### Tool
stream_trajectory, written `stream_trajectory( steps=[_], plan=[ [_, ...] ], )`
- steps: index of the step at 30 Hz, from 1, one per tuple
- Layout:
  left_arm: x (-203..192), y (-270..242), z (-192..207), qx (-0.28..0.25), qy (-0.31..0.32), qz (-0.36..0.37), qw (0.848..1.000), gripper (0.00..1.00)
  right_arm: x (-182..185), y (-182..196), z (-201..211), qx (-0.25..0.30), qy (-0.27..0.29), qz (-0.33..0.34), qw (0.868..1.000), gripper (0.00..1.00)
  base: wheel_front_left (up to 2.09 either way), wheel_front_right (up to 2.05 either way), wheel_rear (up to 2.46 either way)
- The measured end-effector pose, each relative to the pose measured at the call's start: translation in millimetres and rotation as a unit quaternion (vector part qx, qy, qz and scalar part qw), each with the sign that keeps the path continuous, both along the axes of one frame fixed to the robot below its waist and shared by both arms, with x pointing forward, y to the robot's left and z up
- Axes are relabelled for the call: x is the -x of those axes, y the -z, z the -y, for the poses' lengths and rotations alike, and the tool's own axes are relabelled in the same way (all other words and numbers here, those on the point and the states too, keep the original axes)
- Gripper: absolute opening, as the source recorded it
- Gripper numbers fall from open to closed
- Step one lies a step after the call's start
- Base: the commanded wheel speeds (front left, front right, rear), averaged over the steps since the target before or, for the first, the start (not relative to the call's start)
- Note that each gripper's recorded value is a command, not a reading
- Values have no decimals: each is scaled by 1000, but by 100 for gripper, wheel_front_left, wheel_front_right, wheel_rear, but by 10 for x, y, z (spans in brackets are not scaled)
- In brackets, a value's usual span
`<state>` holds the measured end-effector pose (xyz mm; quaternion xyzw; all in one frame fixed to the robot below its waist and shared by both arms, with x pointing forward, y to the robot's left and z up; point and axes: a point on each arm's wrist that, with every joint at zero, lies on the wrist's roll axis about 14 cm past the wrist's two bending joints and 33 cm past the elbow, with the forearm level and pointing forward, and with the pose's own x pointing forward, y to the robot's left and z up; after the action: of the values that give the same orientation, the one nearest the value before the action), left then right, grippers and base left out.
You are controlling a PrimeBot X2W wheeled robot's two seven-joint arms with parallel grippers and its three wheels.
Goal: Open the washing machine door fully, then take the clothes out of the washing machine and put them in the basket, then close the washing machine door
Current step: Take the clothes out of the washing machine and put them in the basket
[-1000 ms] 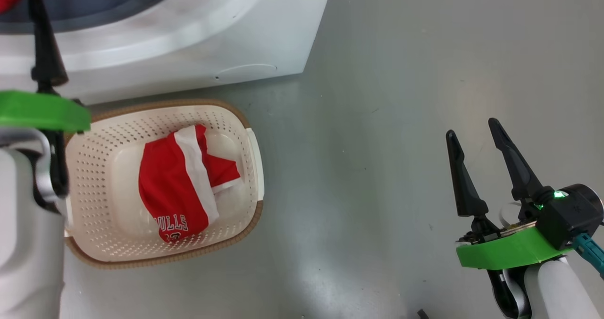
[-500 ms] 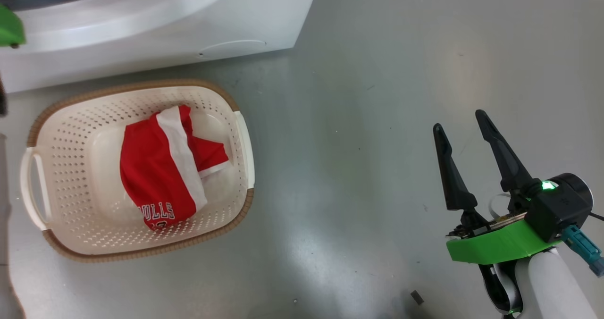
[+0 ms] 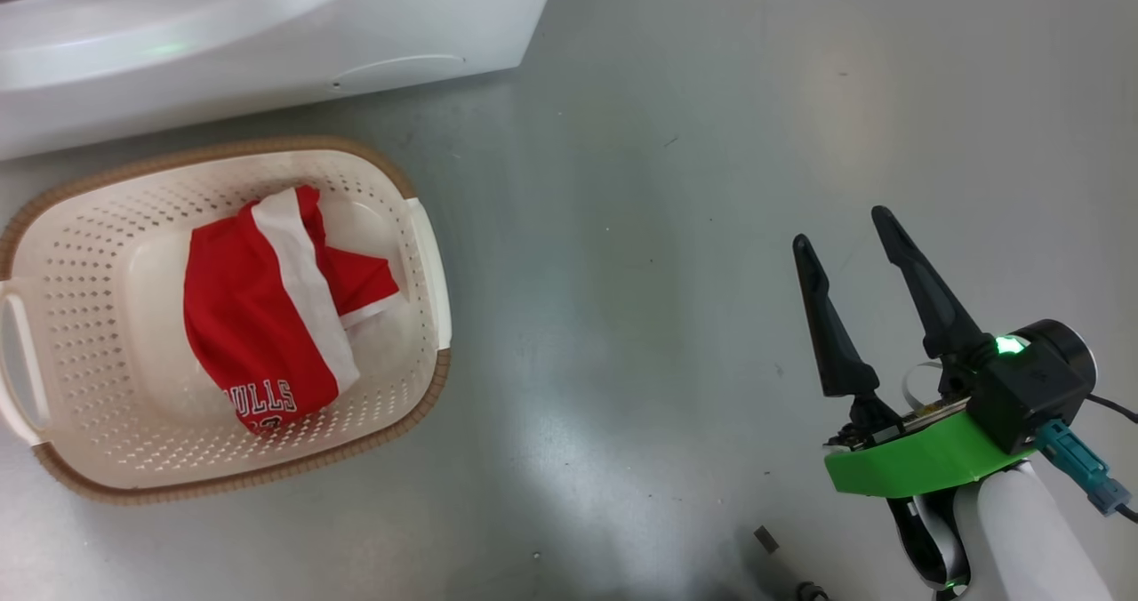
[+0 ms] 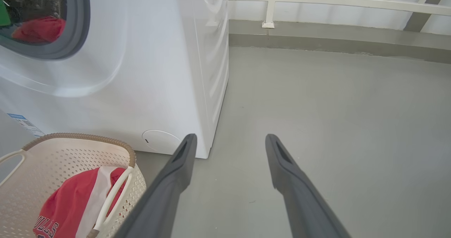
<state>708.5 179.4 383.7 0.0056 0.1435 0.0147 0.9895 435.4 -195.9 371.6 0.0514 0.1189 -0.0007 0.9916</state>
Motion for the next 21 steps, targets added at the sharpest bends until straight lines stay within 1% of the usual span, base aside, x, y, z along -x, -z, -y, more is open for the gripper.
stream_trajectory(
  steps=[4,6,10,13,21],
  plan=[
    [7,134,-93,-40,-14,-41,998,100,23,13,-11,0,-2,-4,1000,100,0,0,0],
    [1,146,-108,-41,-16,-45,998,100,28,14,-11,0,-2,-5,1000,100,0,0,0],
    [11,270,-137,-51,-24,-82,995,100,47,37,13,1,2,-9,1000,100,0,0,0],
    [21,350,-121,-47,-25,-103,993,100,60,54,27,0,5,-12,1000,100,0,0,0],
    [5,454,-122,-52,-23,-128,990,100,72,96,39,-3,8,-18,1000,100,0,0,0]
  ],
)
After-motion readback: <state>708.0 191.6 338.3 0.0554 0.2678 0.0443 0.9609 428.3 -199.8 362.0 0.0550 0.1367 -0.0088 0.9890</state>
